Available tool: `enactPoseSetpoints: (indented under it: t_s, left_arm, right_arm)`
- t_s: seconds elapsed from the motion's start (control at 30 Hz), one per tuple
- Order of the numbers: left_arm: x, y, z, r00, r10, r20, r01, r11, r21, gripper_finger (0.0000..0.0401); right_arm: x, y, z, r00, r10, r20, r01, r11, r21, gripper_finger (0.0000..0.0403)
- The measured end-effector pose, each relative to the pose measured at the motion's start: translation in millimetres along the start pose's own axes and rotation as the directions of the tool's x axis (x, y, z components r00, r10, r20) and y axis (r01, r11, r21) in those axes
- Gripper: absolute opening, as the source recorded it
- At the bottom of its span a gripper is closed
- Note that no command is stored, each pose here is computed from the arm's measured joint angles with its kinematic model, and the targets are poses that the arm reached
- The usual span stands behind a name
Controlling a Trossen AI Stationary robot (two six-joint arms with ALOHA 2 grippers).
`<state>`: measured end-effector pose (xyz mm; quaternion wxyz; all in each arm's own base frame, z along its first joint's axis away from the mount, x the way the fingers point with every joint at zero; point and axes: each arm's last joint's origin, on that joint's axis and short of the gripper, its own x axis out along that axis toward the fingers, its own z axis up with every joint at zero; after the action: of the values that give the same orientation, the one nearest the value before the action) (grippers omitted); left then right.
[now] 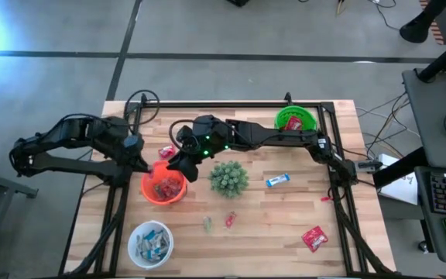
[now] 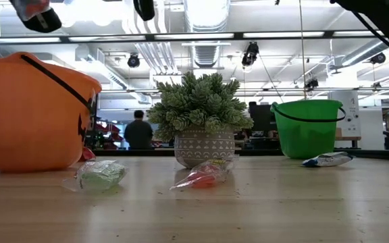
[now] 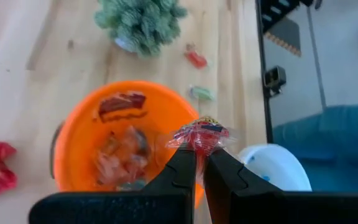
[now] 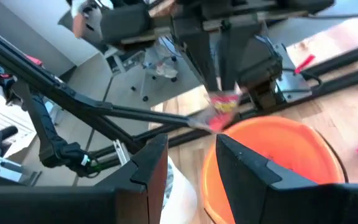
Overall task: Sort candy
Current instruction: Put the red gummy into the orange bucket
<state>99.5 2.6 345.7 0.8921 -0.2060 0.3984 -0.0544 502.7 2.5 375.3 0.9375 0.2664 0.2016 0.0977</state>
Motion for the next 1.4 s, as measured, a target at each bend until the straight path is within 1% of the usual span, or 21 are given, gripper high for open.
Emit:
enactPoseSetpoints:
  t_s: [0.2, 0.3, 0.37, 0.53, 0.63, 0.7, 0.73, 0.77, 0.83, 0.87, 0.93, 1.03, 1.1, 1.13, 1.17, 1.27, 1.4]
  left_arm:
    - [0, -1, -1, 1.0, -0.025, -0.013, 0.025, 0.999, 0.028, 0.0001]
    - [1, -1, 0, 1.0, -0.025, -0.015, 0.025, 0.999, 0.027, 0.0014]
    - [1, 0, 0, 0.999, -0.024, -0.021, 0.025, 0.999, 0.025, 0.0031]
    - [4, 0, 2, 0.999, -0.021, -0.032, 0.021, 1.0, 0.02, 0.0082]
    - [6, 1, 3, 0.999, -0.013, -0.038, 0.013, 1.0, 0.02, 0.0112]
    - [8, 2, 5, 0.999, 0.024, -0.035, -0.023, 0.999, 0.028, 0.0128]
    - [8, 3, 5, 0.998, 0.062, -0.029, -0.061, 0.998, 0.026, 0.0135]
    - [9, 5, 6, 0.994, 0.11, -0.021, -0.11, 0.994, 0.017, 0.0141]
    - [10, 8, 7, 0.975, 0.222, 0.0, -0.222, 0.975, -0.001, 0.0148]
    - [10, 10, 8, 0.963, 0.269, 0.008, -0.269, 0.963, -0.01, 0.0149]
    - [9, 12, 8, 0.942, 0.336, 0.023, -0.336, 0.942, -0.017, 0.015]
    - [9, 13, 9, 0.924, 0.382, 0.034, -0.381, 0.924, -0.02, 0.015]
    - [9, 13, 8, 0.922, 0.387, 0.029, -0.386, 0.922, -0.016, 0.015]
    - [9, 13, 8, 0.921, 0.388, 0.027, -0.388, 0.922, -0.012, 0.015]
    - [9, 13, 8, 0.921, 0.388, 0.027, -0.388, 0.922, -0.007, 0.015]
    - [9, 14, 7, 0.921, 0.39, 0.021, -0.39, 0.921, 0.005, 0.015]
    - [8, 13, 7, 0.921, 0.389, 0.024, -0.389, 0.921, 0.006, 0.015]
  right_arm:
    - [-8, -1, -4, 0.996, -0.044, -0.078, 0.046, 0.999, 0.028, 0.0128]
    - [-14, -3, -8, 0.987, -0.077, -0.141, 0.085, 0.995, 0.046, 0.0128]
    - [-18, -5, -12, 0.977, -0.105, -0.186, 0.116, 0.992, 0.045, 0.0128]
    - [-28, -9, -17, 0.938, -0.251, -0.239, 0.261, 0.965, 0.011, 0.0128]
    - [-31, -13, -17, 0.928, -0.273, -0.255, 0.285, 0.959, 0.01, 0.0128]
    - [-32, -14, -19, 0.919, -0.283, -0.274, 0.297, 0.955, 0.012, 0.0128]
    - [-33, -15, -20, 0.913, -0.289, -0.289, 0.306, 0.952, 0.012, 0.0128]
    - [-34, -16, -22, 0.902, -0.298, -0.312, 0.318, 0.948, 0.013, 0.0128]
    - [-38, -18, -29, 0.865, -0.322, -0.385, 0.354, 0.935, 0.014, 0.0128]
    - [-41, -19, -33, 0.838, -0.334, -0.43, 0.377, 0.926, 0.015, 0.0128]
    - [-51, -20, -42, 0.77, -0.359, -0.527, 0.428, 0.904, 0.01, 0.0128]
    - [-72, -14, -52, 0.653, -0.381, -0.655, 0.514, 0.858, 0.014, 0.0128]
    - [-81, -7, -58, 0.589, -0.402, -0.701, 0.566, 0.824, 0.004, 0.0128]
    - [-83, -2, -61, 0.566, -0.418, -0.71, 0.583, 0.812, -0.013, 0.0128]
    - [-81, 3, -64, 0.563, -0.428, -0.708, 0.583, 0.812, -0.028, 0.0128]
    - [-79, 18, -71, 0.569, -0.408, -0.714, 0.563, 0.826, -0.024, 0.0128]
    - [-80, 35, -77, 0.573, -0.407, -0.711, 0.571, 0.821, -0.009, 0.0128]
